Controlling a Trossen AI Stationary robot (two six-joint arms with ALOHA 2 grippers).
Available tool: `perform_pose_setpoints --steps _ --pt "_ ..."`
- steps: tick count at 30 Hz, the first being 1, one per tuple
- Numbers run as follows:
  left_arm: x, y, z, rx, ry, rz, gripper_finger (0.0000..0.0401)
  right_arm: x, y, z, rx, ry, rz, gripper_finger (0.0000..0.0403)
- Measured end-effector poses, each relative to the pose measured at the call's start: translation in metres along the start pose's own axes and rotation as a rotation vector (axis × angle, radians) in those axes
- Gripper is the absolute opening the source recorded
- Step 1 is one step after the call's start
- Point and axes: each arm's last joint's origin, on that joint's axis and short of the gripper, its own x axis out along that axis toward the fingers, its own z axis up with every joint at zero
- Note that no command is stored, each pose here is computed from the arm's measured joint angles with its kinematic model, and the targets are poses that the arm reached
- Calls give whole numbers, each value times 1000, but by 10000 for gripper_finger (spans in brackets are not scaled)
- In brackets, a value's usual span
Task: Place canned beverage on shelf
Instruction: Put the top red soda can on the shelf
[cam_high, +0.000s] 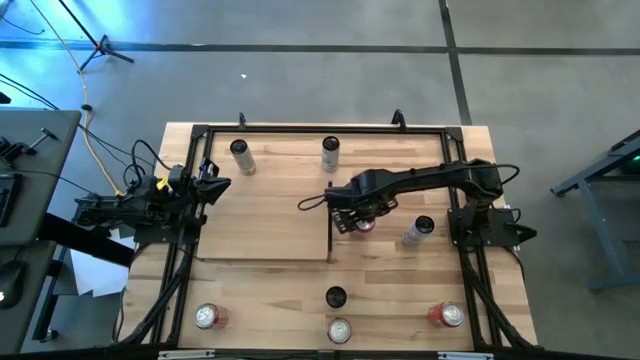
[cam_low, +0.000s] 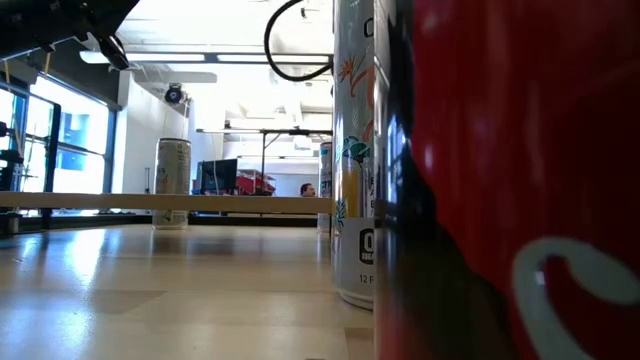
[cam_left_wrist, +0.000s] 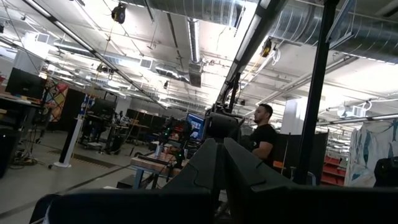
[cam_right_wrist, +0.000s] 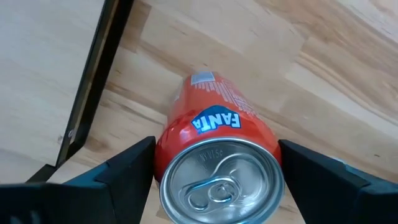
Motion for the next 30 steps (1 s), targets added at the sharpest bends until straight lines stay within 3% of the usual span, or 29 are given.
perform_pose_setpoints --steps 7,18,21,30 --pt "0 0 0 0 0 0 8 0 -1 0 45 8 -8 318" --pt "0 0 0 0 0 0 7 -3 -5 -3 54 32 -34 393" --pt "0 0 0 1 0 0 7 -12 -9 -4 94 13 -13 397" --pt "0 0 0 0 -1 0 8 -31 -5 -43 159 -160 -18 400"
